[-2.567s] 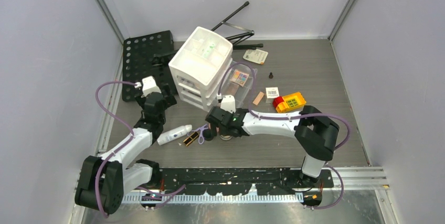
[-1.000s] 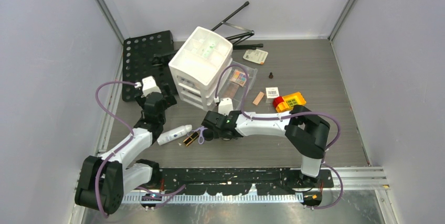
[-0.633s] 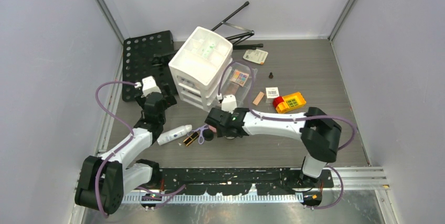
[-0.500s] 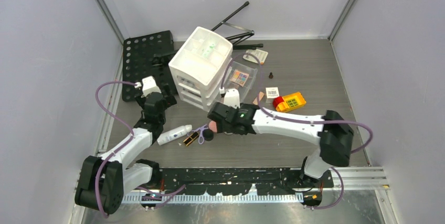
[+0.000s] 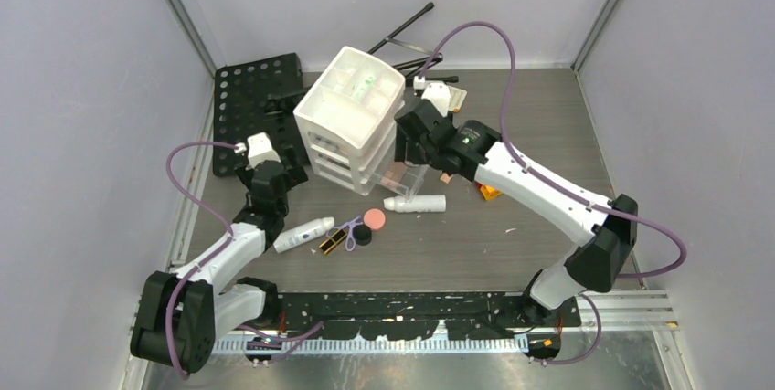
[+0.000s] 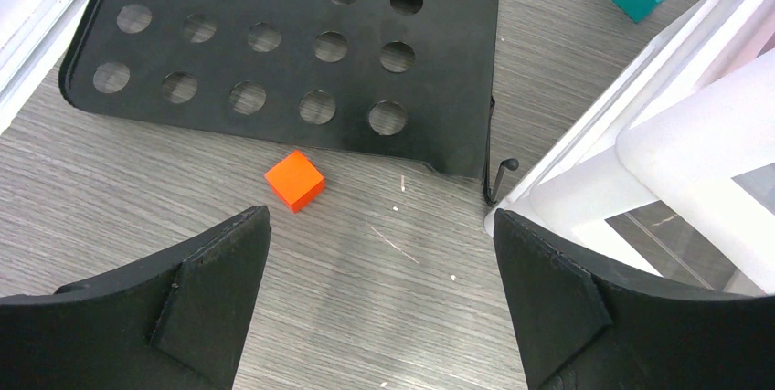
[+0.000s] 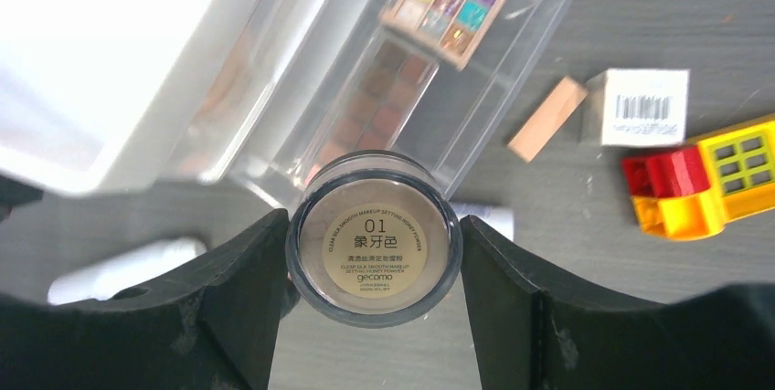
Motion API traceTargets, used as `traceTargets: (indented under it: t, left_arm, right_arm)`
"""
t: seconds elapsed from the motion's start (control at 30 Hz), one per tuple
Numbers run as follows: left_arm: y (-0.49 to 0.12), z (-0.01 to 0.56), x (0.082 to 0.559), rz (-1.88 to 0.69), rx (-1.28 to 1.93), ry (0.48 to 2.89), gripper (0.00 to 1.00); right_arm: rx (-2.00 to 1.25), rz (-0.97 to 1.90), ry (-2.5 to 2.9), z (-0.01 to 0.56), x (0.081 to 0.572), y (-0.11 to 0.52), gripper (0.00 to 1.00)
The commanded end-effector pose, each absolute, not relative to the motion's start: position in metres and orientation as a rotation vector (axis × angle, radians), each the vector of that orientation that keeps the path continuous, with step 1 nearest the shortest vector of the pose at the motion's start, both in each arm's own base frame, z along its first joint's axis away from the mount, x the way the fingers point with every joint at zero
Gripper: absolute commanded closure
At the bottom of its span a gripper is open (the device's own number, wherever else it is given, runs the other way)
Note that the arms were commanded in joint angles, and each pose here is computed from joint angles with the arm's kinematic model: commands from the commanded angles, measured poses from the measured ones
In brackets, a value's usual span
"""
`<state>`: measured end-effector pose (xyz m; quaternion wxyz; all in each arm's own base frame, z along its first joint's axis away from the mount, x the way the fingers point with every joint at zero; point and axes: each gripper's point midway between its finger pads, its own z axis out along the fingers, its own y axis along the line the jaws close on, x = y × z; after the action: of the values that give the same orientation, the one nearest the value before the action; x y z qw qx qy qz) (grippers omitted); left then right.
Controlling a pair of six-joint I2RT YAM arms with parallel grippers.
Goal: Organize the makeup
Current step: Place the makeup in the drawer.
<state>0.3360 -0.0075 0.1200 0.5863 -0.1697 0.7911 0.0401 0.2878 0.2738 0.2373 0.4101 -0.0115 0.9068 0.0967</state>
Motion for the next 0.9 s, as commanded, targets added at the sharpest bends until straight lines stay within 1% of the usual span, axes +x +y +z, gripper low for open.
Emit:
traceTargets:
  t: [0.0, 0.17, 0.3, 0.53, 0.87]
  left_arm:
    - [-0.006, 0.142, 0.344, 0.079, -0.422, 1.773, 0.06]
    - [-0.005, 0.142, 0.344, 0.084, -0.425, 1.771, 0.06]
    - [-0.006, 0.142, 0.344, 0.083, -0.425, 1.772, 0.06]
    - [-0.006, 0.142, 0.344, 0.082, -0.424, 1.771, 0.06]
    - [-0.006, 0.142, 0.344, 0.08, -0.423, 1.771, 0.05]
  right_arm:
    - [-0.079, 0.219, 2.252, 0.251, 0.319, 0.274, 0.5]
    - [-0.068, 0.176, 2.277, 0.238, 0.348, 0.273, 0.52]
    - [-0.074, 0.157, 2.307, 0.221, 0.358, 0.274, 0.52]
    - [-0.147, 0.184, 2.352, 0.188, 0.363, 0.29, 0.52]
    - [-0.186, 0.18, 2.397, 0.169, 0.354, 0.289, 0.52]
